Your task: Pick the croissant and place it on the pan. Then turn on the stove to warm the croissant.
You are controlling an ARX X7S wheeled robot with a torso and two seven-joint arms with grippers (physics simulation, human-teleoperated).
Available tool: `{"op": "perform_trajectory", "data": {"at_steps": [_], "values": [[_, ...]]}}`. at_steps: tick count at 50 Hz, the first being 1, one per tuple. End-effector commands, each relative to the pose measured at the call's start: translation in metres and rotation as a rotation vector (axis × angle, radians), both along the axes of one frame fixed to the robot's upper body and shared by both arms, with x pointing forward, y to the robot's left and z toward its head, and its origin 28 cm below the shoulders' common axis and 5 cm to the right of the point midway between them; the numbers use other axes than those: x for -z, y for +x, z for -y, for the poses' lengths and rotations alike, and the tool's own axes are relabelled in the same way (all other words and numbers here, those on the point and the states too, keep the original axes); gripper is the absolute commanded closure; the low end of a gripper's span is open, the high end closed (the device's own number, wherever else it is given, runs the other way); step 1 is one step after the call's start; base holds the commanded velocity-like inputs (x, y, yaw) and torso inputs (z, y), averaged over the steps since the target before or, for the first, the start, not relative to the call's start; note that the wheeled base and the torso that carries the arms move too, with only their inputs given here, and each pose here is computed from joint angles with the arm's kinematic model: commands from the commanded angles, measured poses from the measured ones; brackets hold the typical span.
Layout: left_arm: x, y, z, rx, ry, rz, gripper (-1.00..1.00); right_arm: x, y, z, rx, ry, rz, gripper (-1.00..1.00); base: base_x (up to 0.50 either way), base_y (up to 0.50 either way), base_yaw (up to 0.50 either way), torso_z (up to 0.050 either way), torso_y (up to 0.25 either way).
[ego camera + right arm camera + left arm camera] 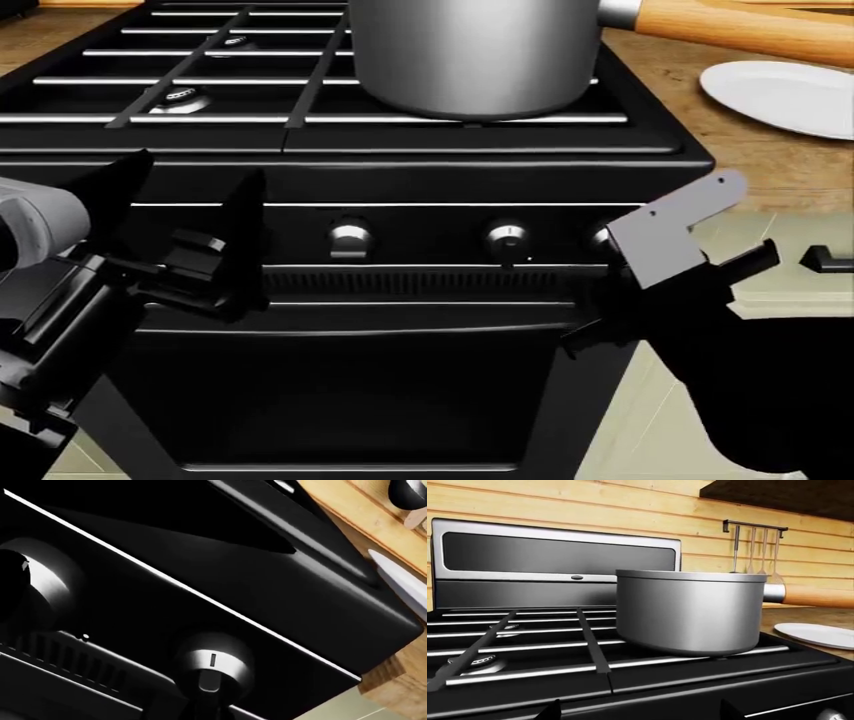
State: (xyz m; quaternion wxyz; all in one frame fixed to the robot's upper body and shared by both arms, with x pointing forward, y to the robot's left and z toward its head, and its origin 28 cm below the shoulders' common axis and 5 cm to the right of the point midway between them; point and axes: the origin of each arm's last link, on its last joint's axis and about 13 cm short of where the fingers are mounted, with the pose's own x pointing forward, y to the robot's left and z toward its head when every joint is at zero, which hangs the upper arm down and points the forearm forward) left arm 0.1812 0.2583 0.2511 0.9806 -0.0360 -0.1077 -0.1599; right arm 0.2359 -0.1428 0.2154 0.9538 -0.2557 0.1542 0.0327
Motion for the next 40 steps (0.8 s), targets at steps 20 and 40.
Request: {"op": "perform_trajectory", "data": {"at_steps": [20,40], "values": [[0.0,-0.002,0.0,-0.001,0.003,0.0,-1.0,-0.007,0.004,-0.005,-0.058,-0.064,0.015,1.0,0.0,0.0,0.0,0.0,0.0],[-0.001,-0.004,0.0,0.003,-0.004,0.004,-1.0,-0.016,-0.008,-0.006,-0.046,-0.046,0.036,-1.0,0.0,0.0,0.0,0.0,0.0]]}}
